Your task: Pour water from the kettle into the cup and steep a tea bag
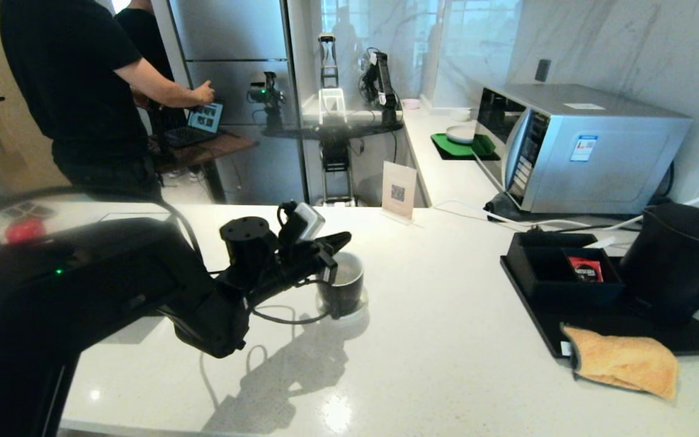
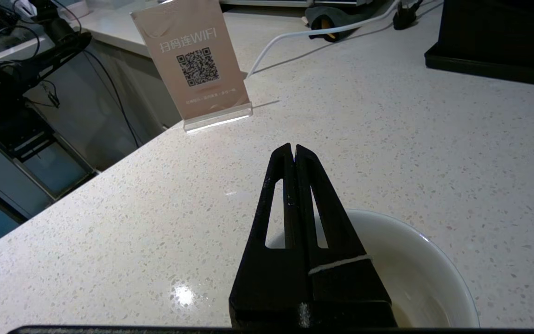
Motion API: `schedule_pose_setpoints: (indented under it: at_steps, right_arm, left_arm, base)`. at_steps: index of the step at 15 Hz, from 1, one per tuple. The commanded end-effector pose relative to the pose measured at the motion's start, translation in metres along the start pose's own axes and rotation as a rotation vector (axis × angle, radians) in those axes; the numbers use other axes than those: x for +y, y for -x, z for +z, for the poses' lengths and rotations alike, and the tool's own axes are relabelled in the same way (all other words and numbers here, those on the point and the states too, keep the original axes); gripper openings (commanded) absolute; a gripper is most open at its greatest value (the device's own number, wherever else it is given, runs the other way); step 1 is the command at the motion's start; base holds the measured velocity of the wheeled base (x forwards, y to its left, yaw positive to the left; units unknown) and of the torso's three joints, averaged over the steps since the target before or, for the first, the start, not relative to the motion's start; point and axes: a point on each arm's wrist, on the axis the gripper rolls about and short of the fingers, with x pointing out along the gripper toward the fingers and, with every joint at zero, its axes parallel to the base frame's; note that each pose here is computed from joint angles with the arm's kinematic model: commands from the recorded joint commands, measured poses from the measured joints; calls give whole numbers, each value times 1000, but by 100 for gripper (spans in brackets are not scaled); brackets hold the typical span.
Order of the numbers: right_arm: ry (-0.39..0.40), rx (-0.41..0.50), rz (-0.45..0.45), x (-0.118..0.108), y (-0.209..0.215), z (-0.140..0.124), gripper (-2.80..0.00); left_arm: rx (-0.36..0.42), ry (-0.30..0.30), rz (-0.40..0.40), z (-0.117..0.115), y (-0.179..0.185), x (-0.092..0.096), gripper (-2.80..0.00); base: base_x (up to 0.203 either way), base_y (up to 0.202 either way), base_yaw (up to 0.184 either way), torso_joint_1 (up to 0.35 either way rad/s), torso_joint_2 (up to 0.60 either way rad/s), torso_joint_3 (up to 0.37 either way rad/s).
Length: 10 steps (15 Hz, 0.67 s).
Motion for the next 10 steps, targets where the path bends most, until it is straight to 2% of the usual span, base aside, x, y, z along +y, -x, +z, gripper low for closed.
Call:
schedule_pose_setpoints:
  at_steps: [1,10]
  right_arm:
    - [1,1,1,0,0,0,-280]
    - [1,1,1,0,0,0,-280]
  left_arm:
    - [-24,-13,5,7,0,2,-280]
    - [-143,-62,28,76,3,16,-280]
  base:
    - [0,0,0,0,0,0]
    - [0,0,0,0,0,0]
